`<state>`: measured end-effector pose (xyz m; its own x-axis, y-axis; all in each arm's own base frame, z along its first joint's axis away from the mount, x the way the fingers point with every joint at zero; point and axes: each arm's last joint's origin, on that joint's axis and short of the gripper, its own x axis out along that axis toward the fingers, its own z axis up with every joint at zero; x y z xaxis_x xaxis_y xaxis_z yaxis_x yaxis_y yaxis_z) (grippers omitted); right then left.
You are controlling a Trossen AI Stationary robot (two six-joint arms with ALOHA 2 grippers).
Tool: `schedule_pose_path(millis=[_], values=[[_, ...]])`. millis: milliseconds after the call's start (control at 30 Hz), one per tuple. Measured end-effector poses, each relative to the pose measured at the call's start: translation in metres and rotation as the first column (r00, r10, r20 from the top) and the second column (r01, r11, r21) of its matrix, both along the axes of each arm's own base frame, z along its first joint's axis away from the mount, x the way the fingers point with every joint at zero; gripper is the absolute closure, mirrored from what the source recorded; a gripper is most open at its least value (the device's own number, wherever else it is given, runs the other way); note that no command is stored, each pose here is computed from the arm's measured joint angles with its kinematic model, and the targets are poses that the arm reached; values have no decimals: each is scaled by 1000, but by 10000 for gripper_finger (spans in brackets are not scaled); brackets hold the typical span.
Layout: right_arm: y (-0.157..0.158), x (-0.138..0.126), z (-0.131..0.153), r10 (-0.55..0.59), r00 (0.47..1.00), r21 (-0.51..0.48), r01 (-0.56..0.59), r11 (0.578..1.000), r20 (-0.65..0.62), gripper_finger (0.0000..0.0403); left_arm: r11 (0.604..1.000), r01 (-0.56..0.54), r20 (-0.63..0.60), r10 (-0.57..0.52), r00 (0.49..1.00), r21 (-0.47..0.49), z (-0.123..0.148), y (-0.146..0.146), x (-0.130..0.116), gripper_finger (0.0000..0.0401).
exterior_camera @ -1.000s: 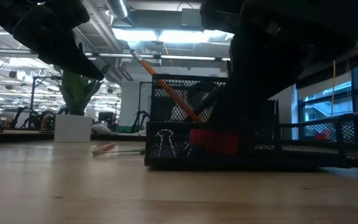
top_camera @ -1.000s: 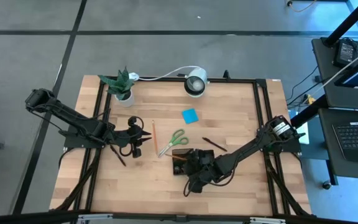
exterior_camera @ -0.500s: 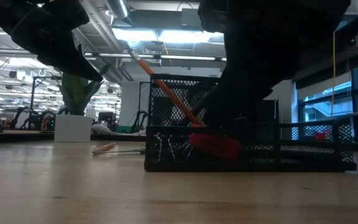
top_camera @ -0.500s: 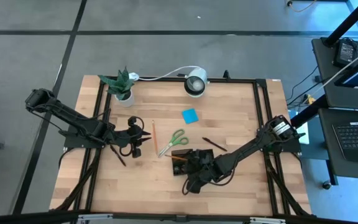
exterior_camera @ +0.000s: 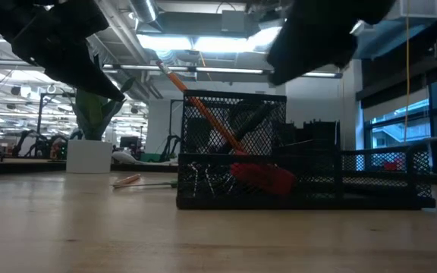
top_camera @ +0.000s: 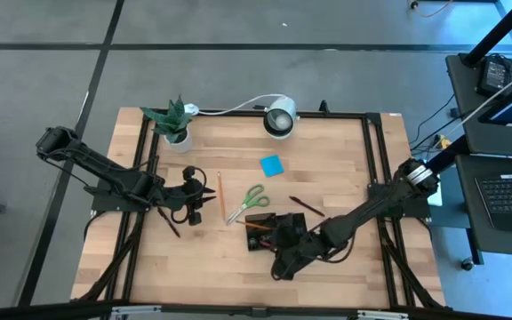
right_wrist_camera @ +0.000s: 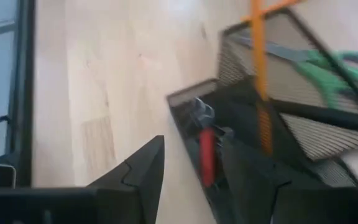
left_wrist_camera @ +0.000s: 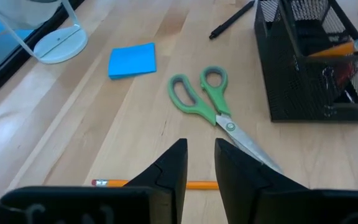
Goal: Pick and place office supplies into organizer
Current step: Put the left black pen into the desk organizer
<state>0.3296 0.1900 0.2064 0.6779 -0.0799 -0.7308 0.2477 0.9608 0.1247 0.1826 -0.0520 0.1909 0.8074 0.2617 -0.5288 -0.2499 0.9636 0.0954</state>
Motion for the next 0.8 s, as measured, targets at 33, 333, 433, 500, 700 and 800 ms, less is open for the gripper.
schedule_pose_path(millis=[33, 333, 433, 500, 700, 800], values=[[-2, -4, 3, -15, 1000, -6, 15, 1000, -17, 239, 1000, 9, -5, -9, 1000, 14, 0, 0, 0, 326], [-28, -45, 64, -38, 999, 7, 38, 999, -28, 240, 983, 182, -56, -183, 982, -26, -2, -5, 0, 304], [-44, -63, 85, -46, 998, -4, 46, 999, -35, 240, 952, 300, -82, -304, 949, -64, -2, -9, -1, 288], [-56, -74, 94, -45, 998, -22, 44, 999, -39, 240, 930, 359, -129, -366, 922, -77, 0, -13, -3, 281], [-97, -99, 96, -101, 995, -46, 99, 994, -28, 240, 919, 385, -382, -386, 840, -83, 20, -21, -6, 276], [-114, -110, 88, -144, 989, -45, 143, 989, -26, 240, 919, 377, -508, -383, 772, -120, 28, -27, -6, 276]])
